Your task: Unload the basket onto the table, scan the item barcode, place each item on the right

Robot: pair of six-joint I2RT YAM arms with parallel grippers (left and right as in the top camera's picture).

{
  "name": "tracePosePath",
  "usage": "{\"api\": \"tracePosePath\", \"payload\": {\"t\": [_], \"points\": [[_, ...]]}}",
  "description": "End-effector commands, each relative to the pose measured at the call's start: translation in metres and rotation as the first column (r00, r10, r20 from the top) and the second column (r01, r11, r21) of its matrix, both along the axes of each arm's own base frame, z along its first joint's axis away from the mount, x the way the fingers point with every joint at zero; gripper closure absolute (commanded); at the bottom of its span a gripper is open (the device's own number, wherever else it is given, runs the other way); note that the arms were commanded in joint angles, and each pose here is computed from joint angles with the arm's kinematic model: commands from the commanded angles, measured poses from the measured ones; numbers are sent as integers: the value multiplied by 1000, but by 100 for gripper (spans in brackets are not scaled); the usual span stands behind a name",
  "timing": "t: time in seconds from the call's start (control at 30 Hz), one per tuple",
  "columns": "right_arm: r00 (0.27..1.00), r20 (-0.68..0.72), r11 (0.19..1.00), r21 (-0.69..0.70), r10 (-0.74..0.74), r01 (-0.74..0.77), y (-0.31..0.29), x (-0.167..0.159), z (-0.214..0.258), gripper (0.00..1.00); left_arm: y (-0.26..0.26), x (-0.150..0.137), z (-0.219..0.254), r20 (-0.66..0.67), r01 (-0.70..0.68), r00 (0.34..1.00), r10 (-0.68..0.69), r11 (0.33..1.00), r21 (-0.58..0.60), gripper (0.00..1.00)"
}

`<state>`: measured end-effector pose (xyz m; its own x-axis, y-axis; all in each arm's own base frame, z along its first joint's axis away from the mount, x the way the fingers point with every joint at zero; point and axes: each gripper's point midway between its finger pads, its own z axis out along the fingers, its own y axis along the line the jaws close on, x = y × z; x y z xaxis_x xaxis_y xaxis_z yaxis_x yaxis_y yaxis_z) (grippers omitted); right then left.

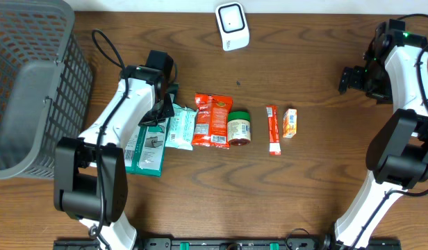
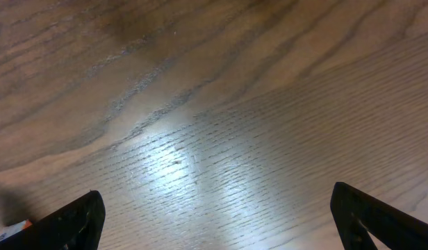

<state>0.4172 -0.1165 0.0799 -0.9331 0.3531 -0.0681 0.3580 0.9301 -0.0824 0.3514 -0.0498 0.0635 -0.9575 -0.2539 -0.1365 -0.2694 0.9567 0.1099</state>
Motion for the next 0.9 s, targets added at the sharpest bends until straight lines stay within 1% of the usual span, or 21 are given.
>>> {"api": "tracePosePath", "payload": {"t": [0.0,0.13,0.17,0.2,0.3,0.87], "points": [[999,41,1000,-18,-14,14,-3,4,16,1,5,6,33,104,-5,995,7,1000,-12,78],[999,41,1000,-18,-14,14,-3,4,16,1,16,11,61,198,-36,979,42,999,-32,70],[999,41,1000,-18,-14,14,-3,4,16,1,20,12,66,214,-46,975,53,998,-36,66],[999,40,1000,-18,-14,14,-3,4,16,1,24,11,71,226,-58,972,65,998,-39,57],[999,41,1000,-18,-14,14,-3,4,16,1,31,6,75,219,-74,973,80,997,-37,18],[999,41,1000,-18,-14,15,-4,4,16,1,31,5,75,217,-74,973,80,997,-37,17]]}}
